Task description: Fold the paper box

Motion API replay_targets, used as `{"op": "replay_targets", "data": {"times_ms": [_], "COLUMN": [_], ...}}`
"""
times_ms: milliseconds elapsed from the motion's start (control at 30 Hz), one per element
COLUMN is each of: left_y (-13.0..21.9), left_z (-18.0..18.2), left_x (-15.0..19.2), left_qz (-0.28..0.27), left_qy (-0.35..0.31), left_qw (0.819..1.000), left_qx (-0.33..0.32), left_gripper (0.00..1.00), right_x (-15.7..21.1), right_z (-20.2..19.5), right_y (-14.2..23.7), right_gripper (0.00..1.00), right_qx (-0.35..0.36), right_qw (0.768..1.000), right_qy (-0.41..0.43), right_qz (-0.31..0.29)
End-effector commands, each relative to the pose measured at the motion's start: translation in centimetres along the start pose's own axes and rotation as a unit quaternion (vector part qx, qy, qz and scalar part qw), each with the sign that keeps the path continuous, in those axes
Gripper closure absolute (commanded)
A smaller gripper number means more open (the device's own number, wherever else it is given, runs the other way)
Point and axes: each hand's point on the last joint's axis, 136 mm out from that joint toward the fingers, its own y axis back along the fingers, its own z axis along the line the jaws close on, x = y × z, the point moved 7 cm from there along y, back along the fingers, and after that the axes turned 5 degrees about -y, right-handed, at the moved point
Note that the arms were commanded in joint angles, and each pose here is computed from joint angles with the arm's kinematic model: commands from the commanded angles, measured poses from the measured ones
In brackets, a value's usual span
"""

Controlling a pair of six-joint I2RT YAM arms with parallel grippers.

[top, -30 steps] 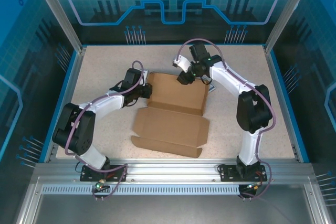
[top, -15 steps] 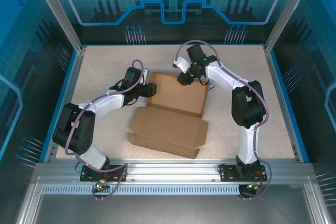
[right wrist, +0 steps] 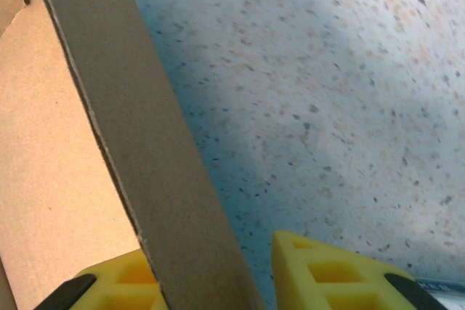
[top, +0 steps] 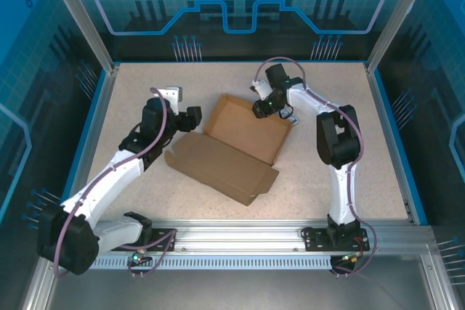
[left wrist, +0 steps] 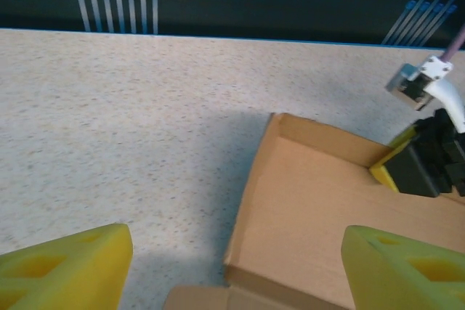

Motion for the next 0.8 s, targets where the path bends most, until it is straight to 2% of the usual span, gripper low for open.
{"op": "replay_targets", "data": {"times_ms": [0, 133, 333, 433, 600, 767], "left_y": [0.9, 2.1, 4.0, 4.9, 5.6, 5.1], "left_z": [2.3, 3.5, 5.5, 5.9, 5.5, 4.9], "left_x": [1.6, 2.0, 2.6, 2.9, 3.3, 4.6], "left_qz": [0.018, 0.018, 0.013, 0.006, 0.015, 0.048], "left_qy": [0.035, 0.062, 0.067, 0.07, 0.1, 0.131], "left_qw": [0.998, 0.996, 0.987, 0.984, 0.985, 0.984], "left_qx": [-0.05, -0.065, -0.143, -0.163, -0.142, -0.108], "left_gripper": [0.21, 0.17, 0.13, 0.1, 0.09, 0.1], "right_x": [-0.8, -0.5, -0.1, 0.0, 0.0, -0.1], "right_z": [-0.8, -1.5, -2.1, -2.2, -2.3, -2.2], "right_y": [-0.3, -1.1, -2.1, -2.4, -2.7, -2.9], "right_gripper": [0.71, 0.71, 0.73, 0.73, 0.73, 0.73], "right_qx": [-0.014, -0.004, -0.005, -0.004, -0.006, -0.012], "right_qw": [0.998, 0.995, 0.99, 0.988, 0.987, 0.986], "right_qy": [-0.065, -0.097, -0.138, -0.149, -0.156, -0.157], "right_qz": [-0.012, -0.01, -0.024, -0.031, -0.04, -0.047]}}
